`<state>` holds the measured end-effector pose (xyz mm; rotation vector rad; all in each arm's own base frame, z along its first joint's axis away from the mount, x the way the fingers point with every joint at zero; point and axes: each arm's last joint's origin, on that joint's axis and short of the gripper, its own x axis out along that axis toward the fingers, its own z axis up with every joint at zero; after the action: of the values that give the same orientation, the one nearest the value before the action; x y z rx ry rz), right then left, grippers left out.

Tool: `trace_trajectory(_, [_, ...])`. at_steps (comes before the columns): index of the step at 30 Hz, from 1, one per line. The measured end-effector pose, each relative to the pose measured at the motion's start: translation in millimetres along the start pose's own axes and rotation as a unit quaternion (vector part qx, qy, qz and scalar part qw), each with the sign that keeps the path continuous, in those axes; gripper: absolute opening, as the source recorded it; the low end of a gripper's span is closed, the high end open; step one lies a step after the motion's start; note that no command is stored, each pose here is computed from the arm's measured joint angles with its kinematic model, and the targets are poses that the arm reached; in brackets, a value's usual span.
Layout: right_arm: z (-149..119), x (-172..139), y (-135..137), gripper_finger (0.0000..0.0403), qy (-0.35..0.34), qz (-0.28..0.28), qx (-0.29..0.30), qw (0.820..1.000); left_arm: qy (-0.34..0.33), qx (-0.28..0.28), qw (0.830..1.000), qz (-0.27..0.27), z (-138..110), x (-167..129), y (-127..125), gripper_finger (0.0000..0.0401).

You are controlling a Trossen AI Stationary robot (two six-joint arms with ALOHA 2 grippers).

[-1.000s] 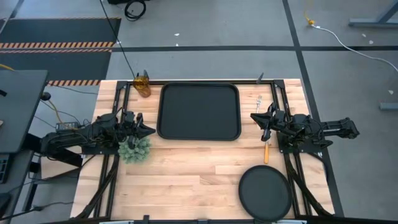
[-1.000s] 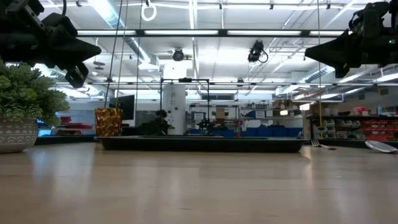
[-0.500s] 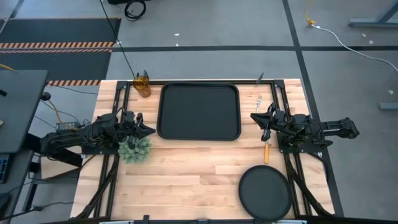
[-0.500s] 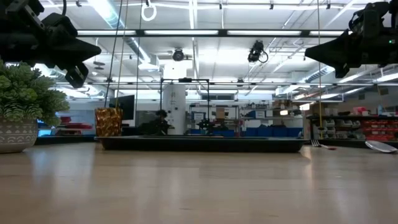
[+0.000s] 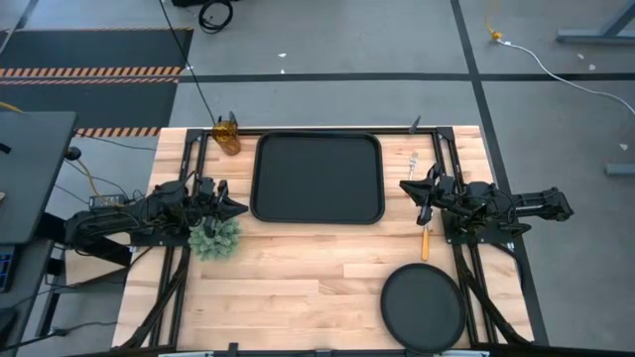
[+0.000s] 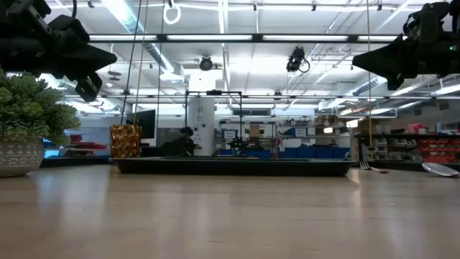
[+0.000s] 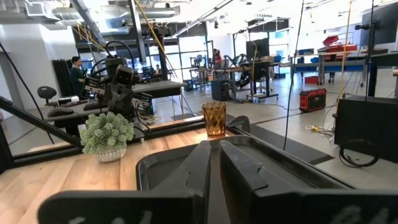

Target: Pick and place plate/cup/fork/spoon on tray

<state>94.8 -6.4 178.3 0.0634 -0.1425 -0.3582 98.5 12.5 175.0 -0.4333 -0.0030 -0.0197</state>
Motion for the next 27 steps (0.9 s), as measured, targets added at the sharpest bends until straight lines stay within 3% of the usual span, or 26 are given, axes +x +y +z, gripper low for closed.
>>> trace_trajectory(13, [-0.1, 0.0, 0.0, 0.0040, 0.000, 0.000, 0.000, 1.000, 0.000, 0.000, 1.000, 0.000, 0.0, 0.0, 0.0, 0.0011])
trace_trajectory(19, [0.0, 0.0, -0.3, 0.0040, 0.000, -0.005, -0.131, 0.991, 0.000, 0.000, 1.000, 0.000, 0.0, 0.0, 0.0, 0.0011])
trace_trajectory(27, [0.1, 0.0, -0.3, 0.0040, 0.000, -0.005, -0.134, 0.991, 0.000, 0.000, 1.000, 0.000, -0.1, 0.0, 0.0, 0.0011])
